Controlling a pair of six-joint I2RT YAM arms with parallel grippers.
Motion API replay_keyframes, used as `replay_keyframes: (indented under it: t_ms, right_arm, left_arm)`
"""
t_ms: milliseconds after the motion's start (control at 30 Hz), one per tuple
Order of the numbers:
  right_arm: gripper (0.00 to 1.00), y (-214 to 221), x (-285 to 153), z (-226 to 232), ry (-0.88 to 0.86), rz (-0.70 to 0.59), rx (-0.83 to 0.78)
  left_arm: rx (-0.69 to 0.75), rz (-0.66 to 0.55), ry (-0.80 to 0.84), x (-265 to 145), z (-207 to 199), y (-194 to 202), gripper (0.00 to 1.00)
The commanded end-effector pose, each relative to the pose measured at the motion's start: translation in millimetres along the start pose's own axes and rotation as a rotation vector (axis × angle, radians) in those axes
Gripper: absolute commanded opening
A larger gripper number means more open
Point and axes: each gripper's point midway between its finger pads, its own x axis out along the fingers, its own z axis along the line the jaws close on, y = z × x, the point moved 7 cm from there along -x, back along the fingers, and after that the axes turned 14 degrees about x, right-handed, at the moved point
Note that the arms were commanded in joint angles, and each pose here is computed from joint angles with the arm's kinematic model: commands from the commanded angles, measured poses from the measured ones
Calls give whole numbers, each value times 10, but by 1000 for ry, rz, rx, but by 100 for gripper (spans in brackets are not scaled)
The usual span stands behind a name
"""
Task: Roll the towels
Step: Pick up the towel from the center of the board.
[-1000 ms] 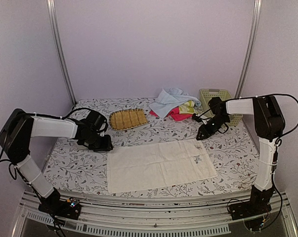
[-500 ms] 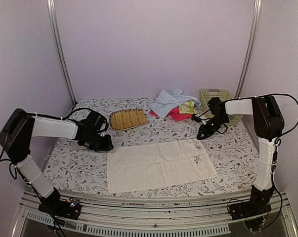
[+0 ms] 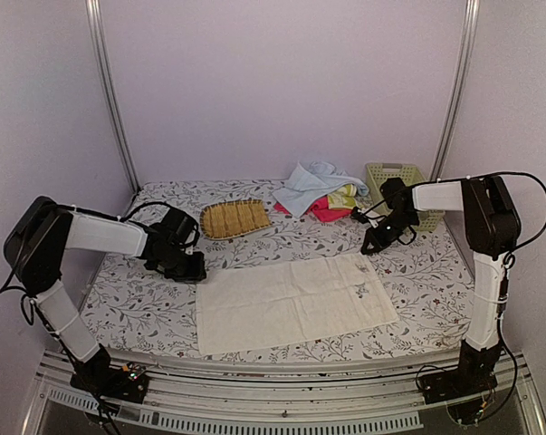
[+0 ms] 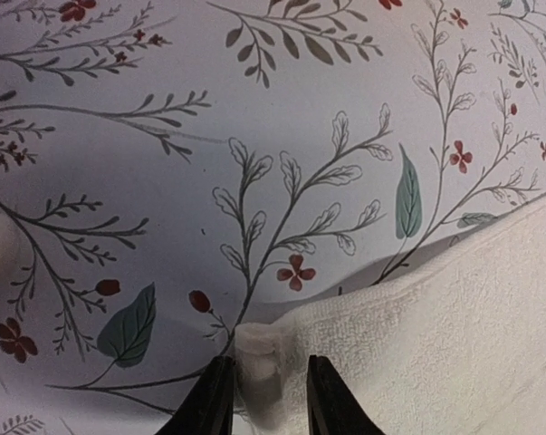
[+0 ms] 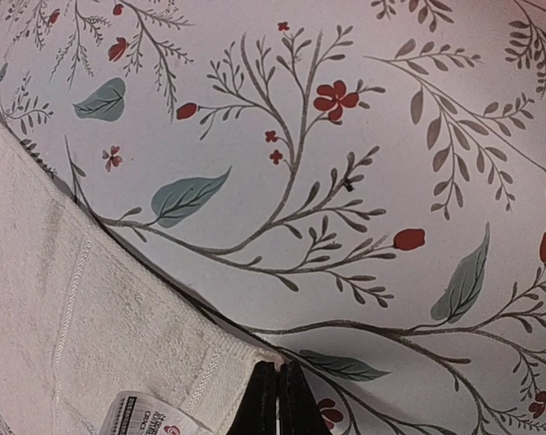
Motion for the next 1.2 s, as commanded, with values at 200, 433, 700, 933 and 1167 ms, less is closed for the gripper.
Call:
replay_keyframes:
  t_ms: [200, 433, 700, 933, 1167]
  right_arm:
    - [3, 68, 105, -36, 23, 23, 3]
    - [3, 71, 115, -34, 22, 25, 2]
    - [3, 76, 115, -39, 21, 24, 4]
    - [2, 29, 52, -26, 26, -13, -4]
    - [2, -152, -314, 76, 25, -181, -47]
  left_arm:
    - [-2, 15, -43, 104, 87, 23, 26]
    - [-2, 16, -44, 128, 93, 45, 30]
    - [6, 8, -52, 149, 95, 14, 22]
    - [16, -13, -61, 119, 105, -7, 1]
    - [21, -96, -58, -101, 96, -118, 0]
